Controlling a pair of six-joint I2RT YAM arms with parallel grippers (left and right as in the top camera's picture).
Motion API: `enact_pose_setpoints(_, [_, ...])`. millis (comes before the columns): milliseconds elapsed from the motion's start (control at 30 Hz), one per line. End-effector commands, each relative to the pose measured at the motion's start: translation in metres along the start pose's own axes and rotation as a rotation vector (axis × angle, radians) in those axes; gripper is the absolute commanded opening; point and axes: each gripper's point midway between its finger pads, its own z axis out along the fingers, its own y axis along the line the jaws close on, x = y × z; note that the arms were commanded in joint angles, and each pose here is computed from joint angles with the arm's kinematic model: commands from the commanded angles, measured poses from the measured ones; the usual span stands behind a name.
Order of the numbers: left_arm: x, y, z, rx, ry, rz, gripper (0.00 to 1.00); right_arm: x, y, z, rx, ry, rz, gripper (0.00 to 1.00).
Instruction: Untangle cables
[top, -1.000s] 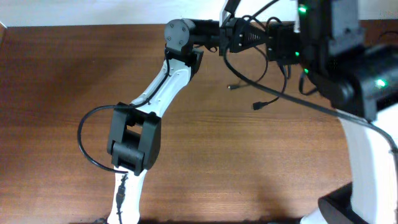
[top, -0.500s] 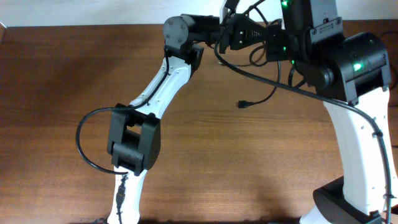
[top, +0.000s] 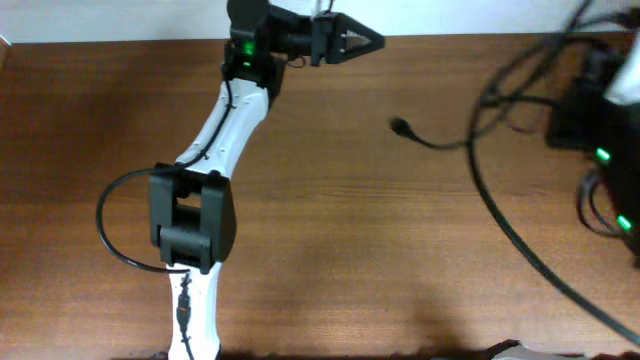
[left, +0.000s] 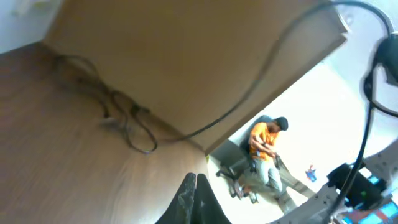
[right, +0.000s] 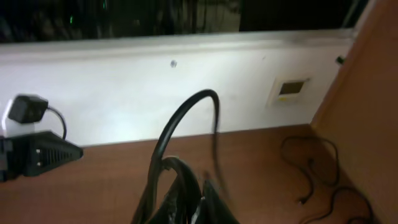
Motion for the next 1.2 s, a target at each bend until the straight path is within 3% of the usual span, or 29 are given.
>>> enact_pose_setpoints(0, [0.005, -0.002, 0.002, 0.018, 0.022, 0.111, 0.0, 0.01, 0.008, 0.02, 0.016, 0.055, -0.015, 0.04])
enact_pose_setpoints(200, [0.01, -0.031, 0.03, 0.089, 0.059, 0.185, 0.0, 0.024, 0.03, 0.048, -0.014, 0.13, -0.053, 0.04])
enact_pose_setpoints(300, [0.01, -0.053, 0.039, 0.126, 0.057, 0.309, 0.0, 0.037, 0.052, 0.065, -0.08, 0.187, -0.113, 0.04])
enact_pose_setpoints(500, [0.006, -0.065, 0.036, 0.133, 0.031, 0.353, 0.0, 0.077, 0.114, 0.092, -0.389, 0.297, -0.496, 0.04])
enact_pose_setpoints(667, [0.004, -0.064, 0.032, 0.125, 0.029, 0.339, 0.0, 0.085, 0.162, 0.084, -0.713, 0.202, -0.746, 0.04])
enact_pose_setpoints(800, [0.004, -0.063, 0.031, 0.124, 0.029, 0.327, 0.0, 0.071, 0.162, 0.089, -0.731, 0.135, -0.738, 0.04])
enact_pose_setpoints(1167, [0.012, -0.076, 0.059, 0.176, 0.041, 0.316, 0.0, 0.057, 0.121, 0.113, -0.652, 0.146, -0.622, 0.04])
